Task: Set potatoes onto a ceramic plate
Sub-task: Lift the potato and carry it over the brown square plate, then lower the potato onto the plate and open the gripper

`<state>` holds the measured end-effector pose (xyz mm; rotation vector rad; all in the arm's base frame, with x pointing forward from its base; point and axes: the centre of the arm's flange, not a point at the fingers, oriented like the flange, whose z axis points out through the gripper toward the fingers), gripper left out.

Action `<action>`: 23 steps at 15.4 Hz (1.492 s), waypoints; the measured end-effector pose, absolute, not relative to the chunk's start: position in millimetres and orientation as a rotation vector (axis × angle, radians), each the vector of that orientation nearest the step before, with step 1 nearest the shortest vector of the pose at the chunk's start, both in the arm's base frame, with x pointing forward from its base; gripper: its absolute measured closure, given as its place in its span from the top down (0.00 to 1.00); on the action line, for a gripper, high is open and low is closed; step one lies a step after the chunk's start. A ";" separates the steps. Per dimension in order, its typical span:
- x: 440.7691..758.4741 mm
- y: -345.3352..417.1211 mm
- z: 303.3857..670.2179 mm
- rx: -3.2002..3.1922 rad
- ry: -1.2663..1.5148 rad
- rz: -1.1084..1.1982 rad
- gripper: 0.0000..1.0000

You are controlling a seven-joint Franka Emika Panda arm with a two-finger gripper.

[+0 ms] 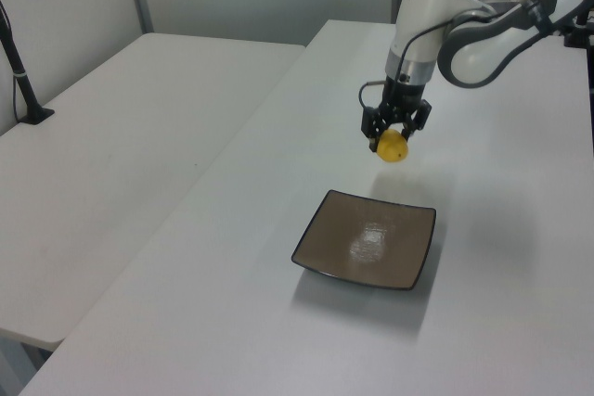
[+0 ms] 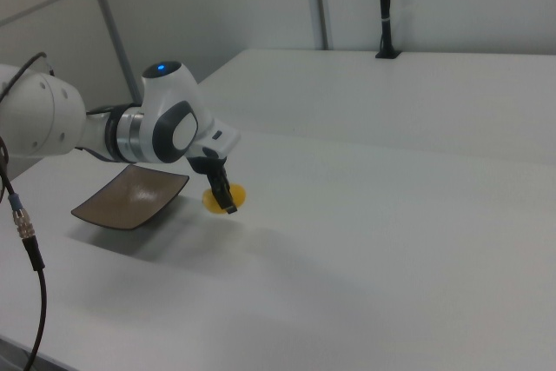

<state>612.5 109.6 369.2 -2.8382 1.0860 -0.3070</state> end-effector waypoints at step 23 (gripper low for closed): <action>585.6 277.8 397.7 -2.741 0.926 -0.317 0.83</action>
